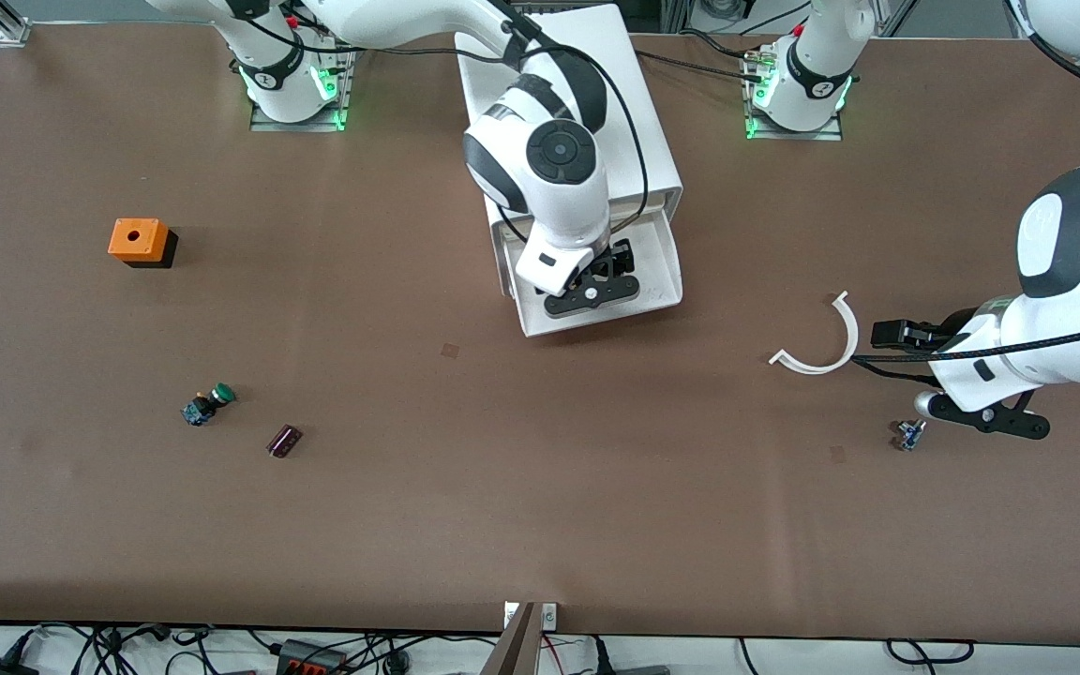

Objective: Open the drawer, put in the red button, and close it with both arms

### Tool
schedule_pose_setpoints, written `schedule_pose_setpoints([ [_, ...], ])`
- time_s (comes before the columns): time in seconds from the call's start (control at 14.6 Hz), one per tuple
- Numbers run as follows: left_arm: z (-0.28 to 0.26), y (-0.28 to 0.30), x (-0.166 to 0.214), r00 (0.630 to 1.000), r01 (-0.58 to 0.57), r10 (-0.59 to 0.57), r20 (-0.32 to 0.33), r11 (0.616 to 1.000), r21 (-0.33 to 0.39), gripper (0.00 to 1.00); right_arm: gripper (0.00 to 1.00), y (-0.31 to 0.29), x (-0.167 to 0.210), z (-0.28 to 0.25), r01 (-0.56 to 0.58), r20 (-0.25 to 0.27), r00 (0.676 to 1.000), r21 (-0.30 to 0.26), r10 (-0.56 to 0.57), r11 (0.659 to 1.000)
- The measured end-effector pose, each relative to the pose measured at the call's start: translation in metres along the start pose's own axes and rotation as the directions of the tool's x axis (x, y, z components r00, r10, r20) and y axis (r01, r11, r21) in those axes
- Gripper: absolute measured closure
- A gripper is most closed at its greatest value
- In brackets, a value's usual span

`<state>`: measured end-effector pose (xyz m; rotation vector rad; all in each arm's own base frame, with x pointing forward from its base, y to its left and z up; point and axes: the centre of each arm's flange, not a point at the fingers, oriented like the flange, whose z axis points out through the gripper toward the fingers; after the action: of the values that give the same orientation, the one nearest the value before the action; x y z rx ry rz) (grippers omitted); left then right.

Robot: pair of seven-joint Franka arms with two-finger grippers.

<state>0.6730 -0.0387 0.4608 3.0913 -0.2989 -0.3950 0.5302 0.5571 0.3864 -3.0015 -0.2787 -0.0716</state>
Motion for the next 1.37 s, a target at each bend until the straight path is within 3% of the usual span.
schedule_pose_setpoints([
  [0.21,-0.002,0.011,0.006,0.998,0.048,-0.048,-0.037,0.999,-0.008,0.00,0.00,0.084,0.043,-0.069,-0.114,-0.036,0.993,-0.037,0.112,0.993],
  [0.34,0.006,0.035,0.016,0.992,0.105,-0.108,-0.071,0.993,-0.045,0.00,0.00,0.155,0.064,-0.101,-0.176,-0.018,0.984,-0.089,0.175,0.980],
  [0.55,0.037,0.096,0.038,0.974,0.161,-0.172,-0.147,0.983,-0.086,0.00,0.00,0.245,0.082,-0.119,-0.177,0.015,0.983,-0.176,0.182,0.968],
  [0.75,0.075,0.178,0.049,0.948,0.227,-0.249,-0.199,0.966,-0.125,0.00,0.00,0.312,0.092,-0.121,-0.177,0.042,0.981,-0.194,0.188,0.965],
  [1.03,0.118,0.269,0.044,0.951,0.241,-0.260,-0.170,0.962,-0.125,0.00,0.00,0.407,0.095,-0.142,-0.179,0.049,0.980,-0.191,0.191,0.965],
  [1.37,0.167,0.313,0.040,0.970,0.208,-0.217,-0.107,0.974,-0.093,0.00,0.00,0.481,0.083,-0.187,-0.168,0.038,0.983,-0.180,0.177,0.969],
])
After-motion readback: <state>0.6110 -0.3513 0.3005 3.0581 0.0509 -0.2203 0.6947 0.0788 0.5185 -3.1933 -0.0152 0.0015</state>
